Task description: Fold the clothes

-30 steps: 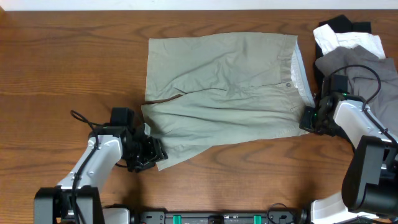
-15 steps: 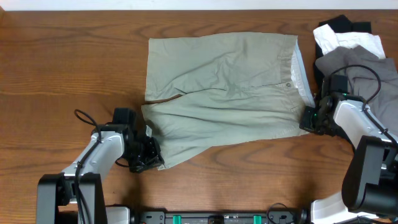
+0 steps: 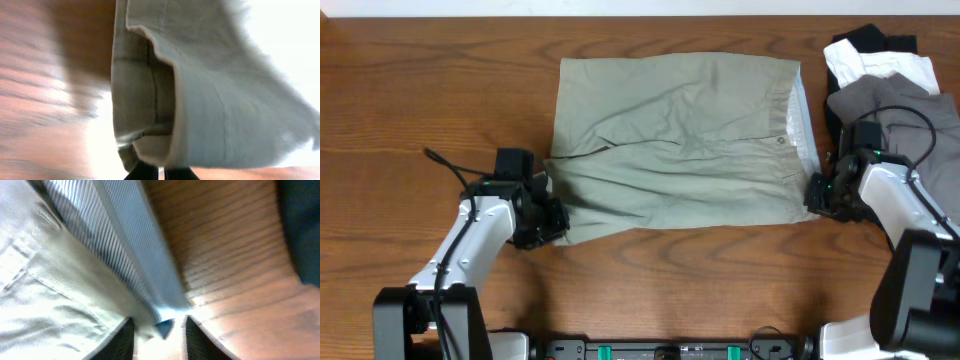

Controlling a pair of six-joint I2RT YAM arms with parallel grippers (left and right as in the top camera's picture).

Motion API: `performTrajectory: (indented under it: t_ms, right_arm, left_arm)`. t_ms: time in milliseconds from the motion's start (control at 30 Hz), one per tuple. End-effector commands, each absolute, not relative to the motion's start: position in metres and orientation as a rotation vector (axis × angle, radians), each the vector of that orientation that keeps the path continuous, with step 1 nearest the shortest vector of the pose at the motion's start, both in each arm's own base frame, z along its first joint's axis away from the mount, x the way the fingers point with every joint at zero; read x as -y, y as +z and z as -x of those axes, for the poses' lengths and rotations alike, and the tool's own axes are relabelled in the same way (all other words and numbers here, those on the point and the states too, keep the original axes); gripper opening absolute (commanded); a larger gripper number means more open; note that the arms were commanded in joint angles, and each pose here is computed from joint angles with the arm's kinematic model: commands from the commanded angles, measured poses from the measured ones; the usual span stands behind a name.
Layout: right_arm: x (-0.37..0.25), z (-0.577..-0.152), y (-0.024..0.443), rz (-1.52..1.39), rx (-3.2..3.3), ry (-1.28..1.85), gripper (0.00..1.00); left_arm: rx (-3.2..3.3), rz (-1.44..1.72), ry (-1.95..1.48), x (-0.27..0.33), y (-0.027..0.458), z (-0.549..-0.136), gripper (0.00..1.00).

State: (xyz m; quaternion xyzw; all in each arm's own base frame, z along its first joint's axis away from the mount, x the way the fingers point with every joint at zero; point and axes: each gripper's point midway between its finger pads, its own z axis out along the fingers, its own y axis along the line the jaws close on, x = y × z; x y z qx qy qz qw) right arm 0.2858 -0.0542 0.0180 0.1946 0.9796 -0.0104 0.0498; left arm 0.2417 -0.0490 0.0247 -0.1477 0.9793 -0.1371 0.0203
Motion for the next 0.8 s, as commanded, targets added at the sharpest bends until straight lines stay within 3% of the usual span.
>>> performTrajectory:
  t_ms: [0,400,667,767]
  right_arm:
    - [0.062,-0.297,0.044,-0.598,-2.895,-0.054,0.42]
    - [0.054,-0.274,0.025,-0.606,-2.935,-0.022,0.43]
    - [0.019,-0.283,0.000,-0.415,-2.861,0.270,0.57]
    - [0.019,-0.286,-0.005,-0.405,-2.829,0.270,0.57]
  left_arm:
    - [-2.995,0.439,-0.229,0.027,0.031,-0.253,0.06]
    - [-2.985,0.451,-0.197,0.023,0.031,-0.255,0.06]
    - [-2.985,0.463,-0.198,0.023,0.031,-0.255,0.06]
    - [-2.985,0.462,-0.198,0.023,0.031,-0.255,0.06]
